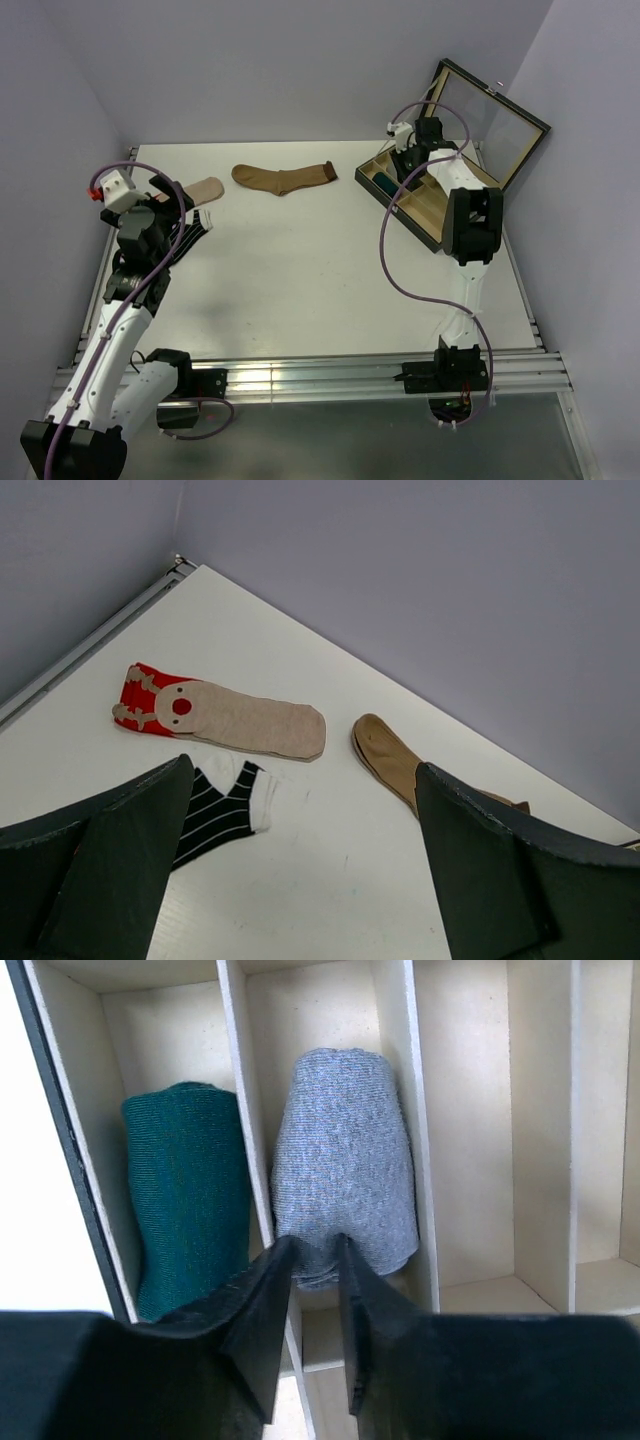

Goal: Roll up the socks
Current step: Place the sock in the storage box, then move the sock to the center of the board.

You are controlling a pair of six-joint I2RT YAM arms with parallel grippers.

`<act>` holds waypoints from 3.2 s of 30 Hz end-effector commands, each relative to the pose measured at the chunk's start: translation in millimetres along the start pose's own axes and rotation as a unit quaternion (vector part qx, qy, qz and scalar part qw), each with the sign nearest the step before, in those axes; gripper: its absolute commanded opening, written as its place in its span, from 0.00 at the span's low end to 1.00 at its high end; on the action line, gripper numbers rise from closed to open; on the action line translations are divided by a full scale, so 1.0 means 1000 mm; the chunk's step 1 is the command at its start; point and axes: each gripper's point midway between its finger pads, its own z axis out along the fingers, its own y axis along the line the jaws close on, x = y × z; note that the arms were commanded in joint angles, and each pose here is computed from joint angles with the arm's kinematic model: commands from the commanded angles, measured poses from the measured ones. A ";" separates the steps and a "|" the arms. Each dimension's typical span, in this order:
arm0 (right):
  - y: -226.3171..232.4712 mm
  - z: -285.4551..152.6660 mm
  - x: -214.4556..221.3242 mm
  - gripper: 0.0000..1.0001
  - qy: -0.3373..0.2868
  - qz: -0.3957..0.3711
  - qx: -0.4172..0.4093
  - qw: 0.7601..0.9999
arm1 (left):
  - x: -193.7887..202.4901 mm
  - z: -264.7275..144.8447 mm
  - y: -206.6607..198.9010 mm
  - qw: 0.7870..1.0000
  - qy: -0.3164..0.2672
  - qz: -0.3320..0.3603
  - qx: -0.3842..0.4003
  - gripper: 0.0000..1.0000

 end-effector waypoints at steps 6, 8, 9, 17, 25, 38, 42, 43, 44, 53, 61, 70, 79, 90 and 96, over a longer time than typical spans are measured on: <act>-0.009 -0.094 -0.079 0.49 -0.112 0.020 0.033 0.993 | -0.017 -0.005 -0.005 0.999 -0.027 -0.027 0.013 0.98; -0.007 -0.128 -0.096 0.53 -0.148 0.030 0.046 0.988 | -0.018 -0.007 -0.007 0.999 -0.027 -0.030 0.019 0.99; -0.004 -0.135 -0.094 0.55 -0.152 0.047 0.049 0.986 | -0.017 -0.008 -0.009 0.999 -0.025 -0.027 0.028 0.99; 0.031 -0.244 -0.105 0.63 -0.243 0.112 0.048 0.962 | -0.014 -0.013 -0.009 0.999 0.001 -0.034 0.020 0.99; 0.079 -0.334 -0.094 0.74 -0.351 0.181 0.009 0.919 | 0.036 -0.004 -0.005 0.991 0.129 -0.029 -0.028 1.00; 0.108 -0.388 -0.034 1.00 -0.446 0.289 0.024 0.847 | 0.145 0.049 0.020 0.950 0.276 0.005 -0.145 1.00; 0.126 -0.379 -0.025 0.99 -0.457 0.279 -0.013 0.845 | 0.166 0.090 0.014 0.945 0.286 0.017 -0.156 1.00; 0.131 -0.375 -0.025 0.99 -0.452 0.273 -0.025 0.849 | 0.168 0.098 0.014 0.945 0.286 0.019 -0.158 0.99; 0.135 -0.370 -0.023 0.99 -0.444 0.272 -0.032 0.853 | 0.171 0.105 0.013 0.945 0.287 0.024 -0.157 1.00; 0.155 -0.347 -0.011 0.97 -0.413 0.245 -0.060 0.875 | 0.228 0.154 0.027 0.920 0.344 0.077 -0.172 1.00; 0.160 -0.343 -0.010 0.96 -0.407 0.235 -0.069 0.880 | 0.283 0.144 0.023 0.893 0.423 0.073 -0.134 0.98; 0.157 -0.338 -0.010 0.96 -0.403 0.236 -0.065 0.882 | 0.345 0.039 -0.098 0.839 0.467 0.261 0.094 0.97; 0.166 -0.325 -0.005 0.95 -0.386 0.221 -0.082 0.892 | 0.357 -0.141 -0.153 0.731 0.436 0.426 0.306 0.98; 0.227 -0.280 -0.001 0.91 -0.291 0.141 -0.133 0.937 | 0.226 -0.131 -0.178 0.883 0.308 0.244 0.258 0.99; 0.272 -0.222 0.019 0.80 -0.192 0.121 -0.158 0.961 | 0.202 -0.091 -0.117 0.918 0.353 0.109 0.147 1.00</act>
